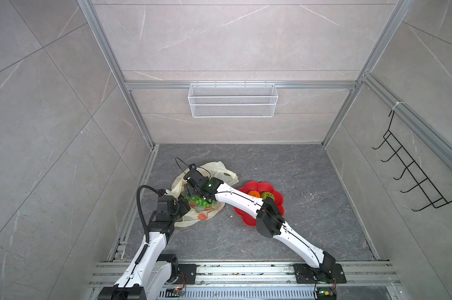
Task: Take the fake fruits out of the plastic bag
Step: 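Reach the right gripper back into the bag toward the red apple, then close the right gripper on the red apple inside the bag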
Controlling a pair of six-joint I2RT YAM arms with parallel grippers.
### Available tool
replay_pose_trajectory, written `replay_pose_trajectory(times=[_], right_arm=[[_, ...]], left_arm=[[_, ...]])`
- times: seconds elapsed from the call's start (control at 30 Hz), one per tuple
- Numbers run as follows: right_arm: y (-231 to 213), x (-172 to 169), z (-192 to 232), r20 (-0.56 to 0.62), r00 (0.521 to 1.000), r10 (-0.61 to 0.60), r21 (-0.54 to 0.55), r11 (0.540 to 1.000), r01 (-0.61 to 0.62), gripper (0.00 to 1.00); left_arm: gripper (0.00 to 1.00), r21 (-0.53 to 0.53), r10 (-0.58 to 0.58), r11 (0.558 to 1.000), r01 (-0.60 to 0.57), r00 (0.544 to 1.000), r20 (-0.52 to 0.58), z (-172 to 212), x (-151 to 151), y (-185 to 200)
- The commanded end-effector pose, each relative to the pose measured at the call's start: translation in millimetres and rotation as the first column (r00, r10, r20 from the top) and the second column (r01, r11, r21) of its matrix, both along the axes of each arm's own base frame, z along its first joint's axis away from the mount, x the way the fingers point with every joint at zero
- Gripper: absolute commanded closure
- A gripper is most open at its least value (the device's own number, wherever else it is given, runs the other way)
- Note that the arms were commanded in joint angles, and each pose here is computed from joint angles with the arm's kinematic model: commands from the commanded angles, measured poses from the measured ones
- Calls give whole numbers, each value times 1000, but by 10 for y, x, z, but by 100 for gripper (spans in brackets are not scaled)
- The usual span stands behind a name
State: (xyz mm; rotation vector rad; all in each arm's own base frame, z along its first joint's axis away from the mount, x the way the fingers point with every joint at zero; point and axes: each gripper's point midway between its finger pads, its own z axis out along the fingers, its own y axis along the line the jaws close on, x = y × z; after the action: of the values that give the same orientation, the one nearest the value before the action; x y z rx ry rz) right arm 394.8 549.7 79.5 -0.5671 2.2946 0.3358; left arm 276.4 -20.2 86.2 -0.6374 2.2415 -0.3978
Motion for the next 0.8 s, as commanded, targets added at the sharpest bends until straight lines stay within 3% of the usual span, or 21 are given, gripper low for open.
replay_pose_trajectory(times=[0.0, 0.2, 0.33, 0.77], right_arm=[[-121, 56, -155, 28, 999, -21, -95, 995, 24, 15], [-168, 141, -318, 9, 999, -37, -95, 995, 38, 24], [-163, 153, -288, 0, 999, -33, -81, 996, 33, 36], [-176, -79, 237, -62, 998, -6, -15, 1000, 5, 38]], left_arm=[[33, 23, 1, 1000, -3, 998, 64, 138, 90, 38], [33, 4, 8, 1000, -8, 998, 67, 108, 90, 25], [33, 4, 7, 1000, -8, 998, 62, 101, 93, 23], [33, -6, 5, 1000, -4, 998, 58, 104, 119, 7]])
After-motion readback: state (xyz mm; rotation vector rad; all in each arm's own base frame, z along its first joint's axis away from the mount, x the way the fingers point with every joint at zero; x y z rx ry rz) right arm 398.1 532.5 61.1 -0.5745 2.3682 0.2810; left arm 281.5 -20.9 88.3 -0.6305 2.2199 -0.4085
